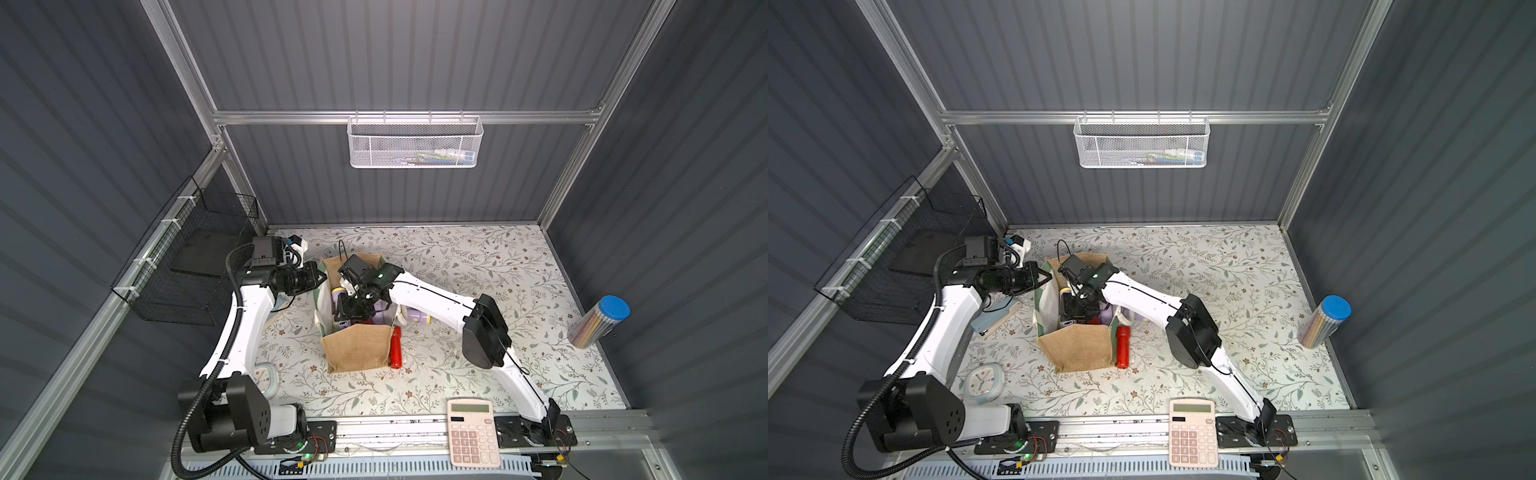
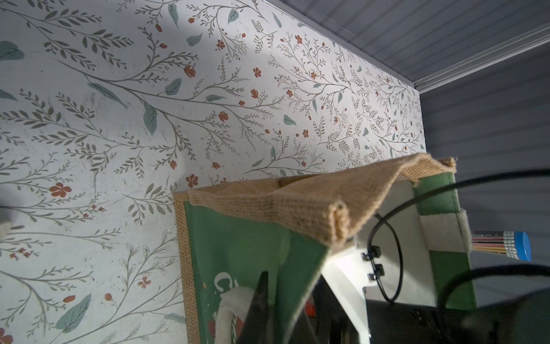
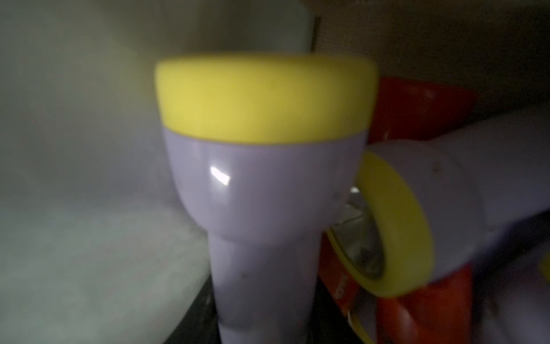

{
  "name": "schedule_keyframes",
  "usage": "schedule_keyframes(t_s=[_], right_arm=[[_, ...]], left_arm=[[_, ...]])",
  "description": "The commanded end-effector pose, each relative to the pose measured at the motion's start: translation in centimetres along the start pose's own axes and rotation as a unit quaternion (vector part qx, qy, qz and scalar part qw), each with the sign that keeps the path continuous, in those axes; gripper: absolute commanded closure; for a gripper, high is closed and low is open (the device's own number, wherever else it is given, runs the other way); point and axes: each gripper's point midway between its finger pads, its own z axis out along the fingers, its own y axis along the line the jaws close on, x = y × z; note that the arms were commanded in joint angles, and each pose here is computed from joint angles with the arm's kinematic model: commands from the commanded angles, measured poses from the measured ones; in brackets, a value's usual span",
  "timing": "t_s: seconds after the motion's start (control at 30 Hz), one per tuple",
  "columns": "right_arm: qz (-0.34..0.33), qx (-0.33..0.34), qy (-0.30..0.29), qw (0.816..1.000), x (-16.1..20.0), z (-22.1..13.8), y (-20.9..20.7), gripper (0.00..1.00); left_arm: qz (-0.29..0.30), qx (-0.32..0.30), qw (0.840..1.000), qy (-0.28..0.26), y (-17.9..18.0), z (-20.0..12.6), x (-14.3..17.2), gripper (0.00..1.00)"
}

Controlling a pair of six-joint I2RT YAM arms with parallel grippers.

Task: Put the flashlights into the tote bags
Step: Place the flashlight in the canvas bag.

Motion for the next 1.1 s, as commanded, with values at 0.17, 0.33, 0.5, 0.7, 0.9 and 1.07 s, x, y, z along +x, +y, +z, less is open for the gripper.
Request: schedule_keyframes(t_s=[0.17, 0.33, 0.5, 0.7, 0.9, 1.07], right_arm=[[0.013, -0.038, 0.019, 0.999, -0.1, 1.0, 0.4, 0.51], [0.001, -0.041, 0.009, 0.999, -0.4, 0.2, 0.8, 0.43], [-0.020, -0.053, -0.007, 0.998, -0.8, -1.4, 1.8, 0.39], [-0.055, -0.059, -0.038, 0.996, -1.3, -3.8, 2.9, 0.37], [-0.095, -0.061, -0.086, 0.990, -2.0, -7.4, 4.1, 0.36], [-0.128, -0.056, -0.133, 0.981, -2.6, -10.4, 4.7, 0.36]], left_arm=[[0.005, 0.014, 1.000, -0.006, -0.6, -0.2, -0.2, 1.00], [0.006, 0.012, 1.000, -0.007, -0.6, -0.3, -0.3, 1.00], [0.006, 0.010, 1.000, -0.007, -0.5, -0.3, -0.3, 1.00], [0.009, 0.004, 1.000, -0.008, -0.4, -0.4, -0.3, 1.00], [0.010, 0.000, 1.000, -0.007, -0.2, -0.4, -0.2, 1.00], [0.011, -0.004, 1.000, -0.008, -0.1, -0.5, -0.3, 1.00]])
